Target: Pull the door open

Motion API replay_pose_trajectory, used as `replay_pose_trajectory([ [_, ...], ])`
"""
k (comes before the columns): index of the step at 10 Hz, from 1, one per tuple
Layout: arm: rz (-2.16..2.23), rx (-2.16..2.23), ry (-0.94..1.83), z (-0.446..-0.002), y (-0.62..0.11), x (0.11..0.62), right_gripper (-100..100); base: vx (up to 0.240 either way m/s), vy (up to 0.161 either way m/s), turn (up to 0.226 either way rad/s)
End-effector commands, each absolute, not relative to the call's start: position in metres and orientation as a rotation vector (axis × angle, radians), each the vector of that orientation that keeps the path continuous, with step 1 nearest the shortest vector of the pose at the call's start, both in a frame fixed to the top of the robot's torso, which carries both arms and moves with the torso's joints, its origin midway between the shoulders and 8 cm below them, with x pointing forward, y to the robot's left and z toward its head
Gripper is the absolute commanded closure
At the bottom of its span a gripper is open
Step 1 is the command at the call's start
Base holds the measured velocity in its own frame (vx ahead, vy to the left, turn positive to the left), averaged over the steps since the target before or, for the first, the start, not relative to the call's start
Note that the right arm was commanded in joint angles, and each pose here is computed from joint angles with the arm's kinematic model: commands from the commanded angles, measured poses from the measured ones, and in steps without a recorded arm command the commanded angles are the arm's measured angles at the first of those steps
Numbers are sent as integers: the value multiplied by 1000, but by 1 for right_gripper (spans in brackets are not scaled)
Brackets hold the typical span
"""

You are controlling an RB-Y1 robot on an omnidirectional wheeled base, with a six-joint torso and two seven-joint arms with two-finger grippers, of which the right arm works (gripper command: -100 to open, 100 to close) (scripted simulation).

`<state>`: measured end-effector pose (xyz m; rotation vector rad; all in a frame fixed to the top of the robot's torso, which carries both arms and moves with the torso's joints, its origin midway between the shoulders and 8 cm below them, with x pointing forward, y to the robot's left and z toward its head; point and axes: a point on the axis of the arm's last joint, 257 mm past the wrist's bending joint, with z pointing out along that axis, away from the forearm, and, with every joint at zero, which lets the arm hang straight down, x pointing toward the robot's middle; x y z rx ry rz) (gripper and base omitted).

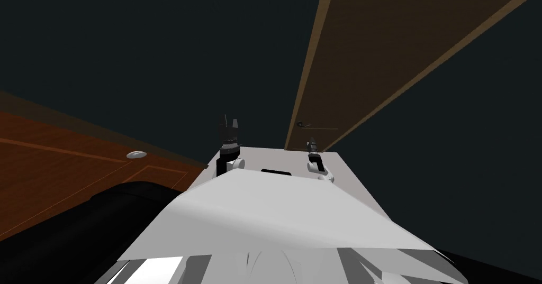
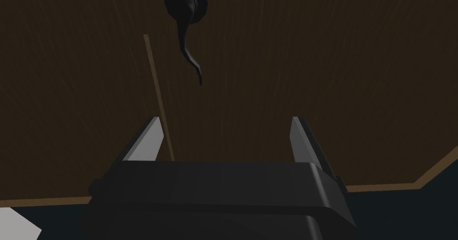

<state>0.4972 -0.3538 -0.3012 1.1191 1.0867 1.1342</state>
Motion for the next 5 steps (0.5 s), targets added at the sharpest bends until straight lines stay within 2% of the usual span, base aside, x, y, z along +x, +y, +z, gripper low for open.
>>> replay_pose_trajectory([
  [1, 1120, 1130, 1093, -308, -359, 498, -100, 69, -71, 153],
  [5, 1088, 1155, 1107, -323, -372, 502, -100, 50, -73, 135],
])
